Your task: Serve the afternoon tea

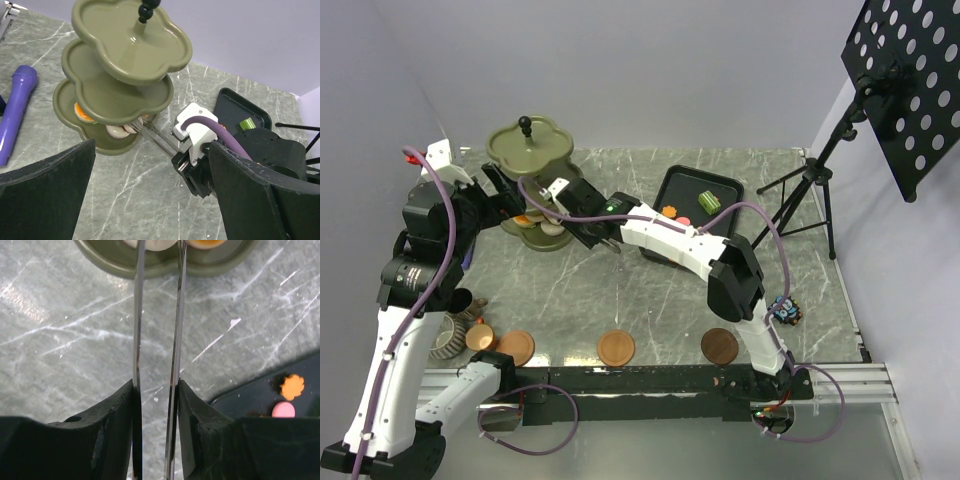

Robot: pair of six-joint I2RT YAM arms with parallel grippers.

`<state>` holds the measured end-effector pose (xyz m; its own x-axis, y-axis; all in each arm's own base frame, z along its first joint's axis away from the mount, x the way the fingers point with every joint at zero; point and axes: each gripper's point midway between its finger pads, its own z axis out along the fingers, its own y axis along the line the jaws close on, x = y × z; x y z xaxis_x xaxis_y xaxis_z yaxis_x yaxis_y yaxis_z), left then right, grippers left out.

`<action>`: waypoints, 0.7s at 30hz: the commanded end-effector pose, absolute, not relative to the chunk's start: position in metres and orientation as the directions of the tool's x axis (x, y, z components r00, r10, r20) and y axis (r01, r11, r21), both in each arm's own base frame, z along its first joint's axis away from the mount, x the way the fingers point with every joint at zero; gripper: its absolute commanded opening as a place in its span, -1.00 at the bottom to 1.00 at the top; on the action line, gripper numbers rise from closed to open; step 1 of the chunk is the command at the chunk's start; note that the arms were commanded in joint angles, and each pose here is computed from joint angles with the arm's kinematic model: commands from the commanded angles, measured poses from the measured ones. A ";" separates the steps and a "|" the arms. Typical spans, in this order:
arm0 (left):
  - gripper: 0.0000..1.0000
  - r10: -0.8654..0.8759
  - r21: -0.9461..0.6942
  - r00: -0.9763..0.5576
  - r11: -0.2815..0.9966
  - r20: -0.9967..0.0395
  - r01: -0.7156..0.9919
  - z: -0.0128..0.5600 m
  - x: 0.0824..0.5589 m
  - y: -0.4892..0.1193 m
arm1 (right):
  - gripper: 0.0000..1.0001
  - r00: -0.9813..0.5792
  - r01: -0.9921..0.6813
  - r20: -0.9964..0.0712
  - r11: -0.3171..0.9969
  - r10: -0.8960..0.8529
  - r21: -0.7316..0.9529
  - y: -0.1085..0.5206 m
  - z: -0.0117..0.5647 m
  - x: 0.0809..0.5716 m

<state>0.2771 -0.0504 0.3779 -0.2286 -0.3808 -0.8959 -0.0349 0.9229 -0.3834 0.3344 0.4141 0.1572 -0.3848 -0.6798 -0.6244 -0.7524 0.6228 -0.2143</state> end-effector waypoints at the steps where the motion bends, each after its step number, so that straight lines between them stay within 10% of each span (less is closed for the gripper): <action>1: 0.99 -0.377 -0.380 -0.166 0.925 -0.911 -0.012 0.400 0.273 -0.048 | -0.18 -0.325 -0.723 -0.701 0.645 -0.635 -0.249 0.429 0.183 0.355; 21: 0.99 -0.375 -0.379 -0.161 0.925 -0.913 -0.009 0.402 0.271 -0.047 | 0.07 -0.292 -0.727 -0.688 0.622 -0.664 -0.292 0.443 0.162 0.371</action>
<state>0.2753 -0.0481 0.3784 -0.2234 -0.3754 -0.8995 -0.0408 0.9257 -0.3762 0.3633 0.4372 0.1464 -0.3204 -0.6805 -0.6590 -0.7378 0.6156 -0.2770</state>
